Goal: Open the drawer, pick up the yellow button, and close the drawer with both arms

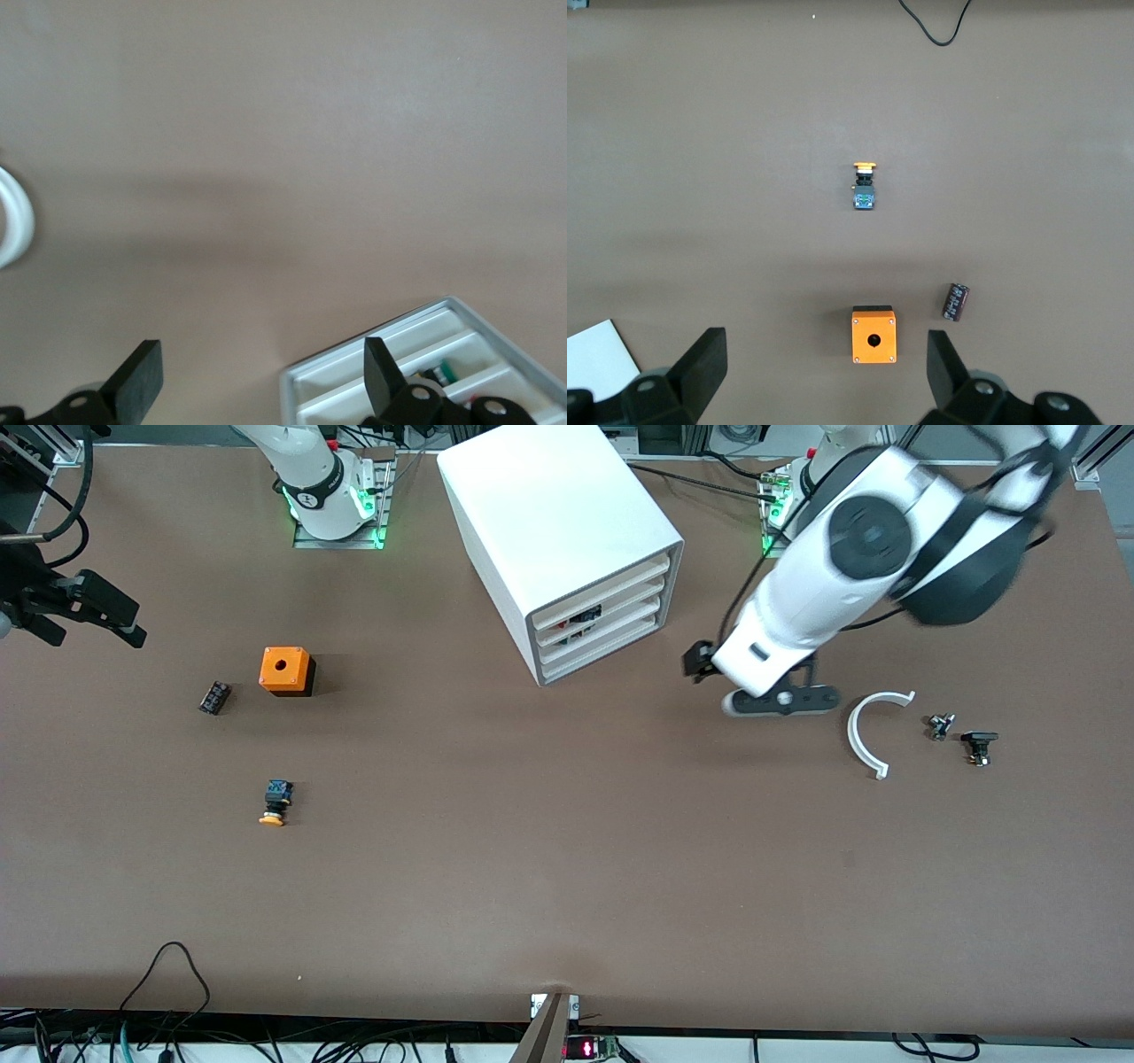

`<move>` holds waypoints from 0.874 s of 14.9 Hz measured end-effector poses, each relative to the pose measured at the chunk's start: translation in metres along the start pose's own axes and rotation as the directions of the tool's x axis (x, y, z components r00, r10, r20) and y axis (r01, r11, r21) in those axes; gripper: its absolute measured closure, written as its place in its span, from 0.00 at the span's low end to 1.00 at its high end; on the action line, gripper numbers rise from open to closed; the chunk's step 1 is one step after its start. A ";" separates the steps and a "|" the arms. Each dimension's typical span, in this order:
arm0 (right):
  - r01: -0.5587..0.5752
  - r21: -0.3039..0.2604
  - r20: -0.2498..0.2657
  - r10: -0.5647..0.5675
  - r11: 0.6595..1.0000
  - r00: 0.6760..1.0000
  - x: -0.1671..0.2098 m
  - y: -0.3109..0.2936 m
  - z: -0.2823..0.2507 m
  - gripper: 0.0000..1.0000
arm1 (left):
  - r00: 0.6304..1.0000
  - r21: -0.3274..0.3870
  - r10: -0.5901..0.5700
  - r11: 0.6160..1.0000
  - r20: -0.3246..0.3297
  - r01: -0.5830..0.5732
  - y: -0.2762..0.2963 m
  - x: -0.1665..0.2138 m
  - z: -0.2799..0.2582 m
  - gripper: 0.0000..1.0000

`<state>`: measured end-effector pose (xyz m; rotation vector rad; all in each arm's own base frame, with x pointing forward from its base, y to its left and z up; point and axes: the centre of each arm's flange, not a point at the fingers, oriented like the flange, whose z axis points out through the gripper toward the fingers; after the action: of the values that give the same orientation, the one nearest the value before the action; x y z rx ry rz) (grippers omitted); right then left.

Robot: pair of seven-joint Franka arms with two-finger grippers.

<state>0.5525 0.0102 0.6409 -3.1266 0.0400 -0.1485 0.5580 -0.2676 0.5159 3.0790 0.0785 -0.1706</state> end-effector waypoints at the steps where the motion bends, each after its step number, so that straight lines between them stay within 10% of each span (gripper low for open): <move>1: 0.000 0.000 -0.001 0.000 1.000 1.000 0.000 0.000 0.000 0.00 | 0.999 0.007 0.031 1.000 -0.016 -0.031 -0.012 0.003 -0.015 0.00; 13: 0.001 0.000 -0.012 -0.001 1.000 1.000 -0.001 0.000 -0.015 0.00 | 0.957 0.086 0.268 0.962 -0.108 -0.260 -0.198 0.033 -0.096 0.00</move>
<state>0.5504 0.0096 0.6556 -3.1255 0.0389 -0.1673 0.5909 -0.0629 0.5965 3.1254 -0.3410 0.0236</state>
